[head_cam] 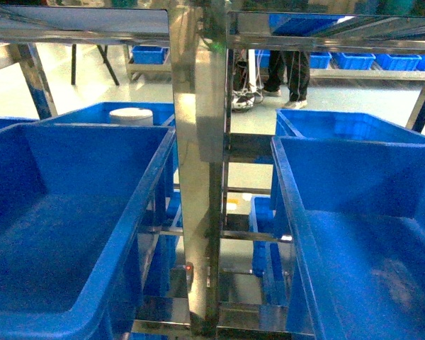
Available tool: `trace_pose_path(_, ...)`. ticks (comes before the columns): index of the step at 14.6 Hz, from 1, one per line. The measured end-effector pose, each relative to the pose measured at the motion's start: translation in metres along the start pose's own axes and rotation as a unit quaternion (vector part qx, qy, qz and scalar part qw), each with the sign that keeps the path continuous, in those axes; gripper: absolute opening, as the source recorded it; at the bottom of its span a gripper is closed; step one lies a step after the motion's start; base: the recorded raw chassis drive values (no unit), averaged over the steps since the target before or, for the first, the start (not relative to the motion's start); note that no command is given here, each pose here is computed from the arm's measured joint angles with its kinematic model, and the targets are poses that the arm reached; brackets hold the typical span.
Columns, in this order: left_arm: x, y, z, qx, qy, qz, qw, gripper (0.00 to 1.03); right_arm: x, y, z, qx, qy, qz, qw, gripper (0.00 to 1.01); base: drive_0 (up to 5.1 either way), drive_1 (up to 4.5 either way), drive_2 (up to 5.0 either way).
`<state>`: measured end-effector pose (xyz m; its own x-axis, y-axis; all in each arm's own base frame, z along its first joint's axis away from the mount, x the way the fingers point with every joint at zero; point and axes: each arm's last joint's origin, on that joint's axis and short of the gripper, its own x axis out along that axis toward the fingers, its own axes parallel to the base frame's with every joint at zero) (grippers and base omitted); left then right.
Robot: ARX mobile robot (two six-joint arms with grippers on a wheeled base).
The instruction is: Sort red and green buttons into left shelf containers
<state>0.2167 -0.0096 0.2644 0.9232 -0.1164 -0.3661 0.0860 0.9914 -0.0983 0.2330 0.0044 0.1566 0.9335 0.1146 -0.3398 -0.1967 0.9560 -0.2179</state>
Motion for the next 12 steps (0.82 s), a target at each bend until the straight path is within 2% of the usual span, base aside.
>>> trace_pose_path(3, 0.000, 0.000, 0.000, 0.000, 0.000, 0.000, 1.0000, 0.24, 0.053, -0.007, -0.020, 0.003, 0.083, 0.001, 0.9965, 0.30, 0.0, 0.00, 0.0)
trace_pose_path(4, 0.000, 0.000, 0.000, 0.000, 0.000, 0.000, 1.0000, 0.24, 0.077, -0.010, -0.027, 0.006, 0.116, 0.005, 0.9932, 0.30, 0.0, 0.00, 0.0)
trace_pose_path(5, 0.000, 0.000, 0.000, 0.000, 0.000, 0.000, 1.0000, 0.24, 0.099, -0.011, -0.035, 0.007, 0.151, 0.015, 0.9883, 0.30, 0.0, 0.00, 0.0)
trace_pose_path(7, 0.000, 0.000, 0.000, 0.000, 0.000, 0.000, 1.0000, 0.24, 0.136, -0.011, -0.051, 0.011, 0.224, 0.039, 0.9738, 0.30, 0.0, 0.00, 0.0)
trace_pose_path(9, 0.000, 0.000, 0.000, 0.000, 0.000, 0.000, 1.0000, 0.24, 0.151, -0.007, -0.056, 0.011, 0.262, 0.055, 0.9636, 0.30, 0.0, 0.00, 0.0)
trace_pose_path(10, 0.000, 0.000, 0.000, 0.000, 0.000, 0.000, 1.0000, 0.24, 0.152, -0.004, -0.055, 0.007, 0.268, 0.056, 0.9619, 0.35, 0.0, 0.00, 0.0)
trace_pose_path(12, 0.000, 0.000, 0.000, 0.000, 0.000, 0.000, 1.0000, 0.24, 0.152, 0.000, -0.054, 0.000, 0.257, 0.052, 0.9651, 0.57, 0.0, 0.00, 0.0)
